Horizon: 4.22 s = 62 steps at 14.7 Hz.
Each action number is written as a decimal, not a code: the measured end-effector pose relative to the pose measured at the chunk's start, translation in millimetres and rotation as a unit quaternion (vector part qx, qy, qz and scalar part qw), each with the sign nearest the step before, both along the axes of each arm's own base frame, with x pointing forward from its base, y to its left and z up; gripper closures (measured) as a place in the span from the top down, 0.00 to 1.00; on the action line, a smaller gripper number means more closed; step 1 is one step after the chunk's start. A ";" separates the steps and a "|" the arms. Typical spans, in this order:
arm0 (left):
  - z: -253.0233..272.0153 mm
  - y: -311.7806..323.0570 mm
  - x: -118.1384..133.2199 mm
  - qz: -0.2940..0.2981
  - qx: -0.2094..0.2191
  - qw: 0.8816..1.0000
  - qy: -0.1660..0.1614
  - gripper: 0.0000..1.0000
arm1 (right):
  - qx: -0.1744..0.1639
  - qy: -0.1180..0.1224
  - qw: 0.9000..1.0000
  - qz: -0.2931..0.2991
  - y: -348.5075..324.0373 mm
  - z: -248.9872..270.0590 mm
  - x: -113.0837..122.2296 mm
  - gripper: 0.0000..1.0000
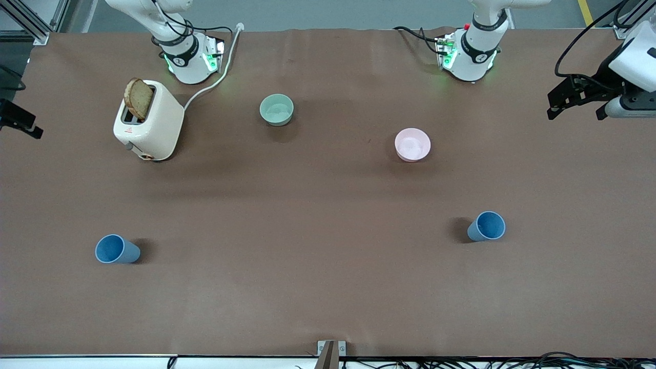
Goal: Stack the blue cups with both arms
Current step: 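Reach the left gripper down toward the nearby blue cup, then grasp the blue cup with the left gripper while the right gripper reaches the other cup, then set the cup mid-table with the left gripper while the right gripper lifts its cup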
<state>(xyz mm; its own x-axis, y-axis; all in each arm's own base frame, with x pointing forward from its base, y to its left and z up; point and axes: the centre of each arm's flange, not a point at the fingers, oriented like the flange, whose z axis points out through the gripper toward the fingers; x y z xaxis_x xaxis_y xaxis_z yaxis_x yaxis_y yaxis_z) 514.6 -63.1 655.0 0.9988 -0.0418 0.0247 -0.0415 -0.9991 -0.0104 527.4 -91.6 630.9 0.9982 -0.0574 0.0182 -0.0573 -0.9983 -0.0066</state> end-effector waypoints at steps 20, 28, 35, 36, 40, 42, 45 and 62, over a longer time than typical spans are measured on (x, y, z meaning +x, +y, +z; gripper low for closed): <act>-251.4 34.3 132.1 0.007 -0.007 1.000 0.020 1.00 | -0.009 -0.015 1.000 -0.024 -26.6 -19.6 39.9 1.00; -389.0 34.0 144.9 0.009 -0.011 0.999 0.047 0.57 | 0.032 -0.046 0.997 -0.053 -95.3 -206.9 130.9 0.98; -402.6 19.5 145.4 0.005 -0.018 0.999 0.051 0.05 | 0.053 -0.047 0.995 -0.077 -96.8 -314.8 154.8 0.92; -401.2 5.5 144.9 0.011 -0.024 0.998 0.051 0.05 | 0.053 -0.050 0.994 -0.077 -96.7 -327.2 157.0 0.88; -375.7 -121.1 129.5 0.082 -0.069 0.993 0.050 0.05 | 0.052 -0.040 0.995 -0.076 -93.8 -361.9 158.4 0.77; -359.0 -198.7 108.8 0.118 -0.083 0.988 0.052 0.05 | 0.059 -0.040 0.994 -0.079 -92.2 -364.2 158.8 0.56; -352.1 -304.2 64.0 0.158 -0.083 0.982 0.060 0.05 | 0.077 -0.045 0.992 -0.093 -90.7 -365.9 158.9 0.23; -305.4 -382.5 66.5 0.229 -0.105 0.968 0.006 0.82 | 0.088 -0.012 0.989 -0.116 124.7 -135.6 131.5 0.05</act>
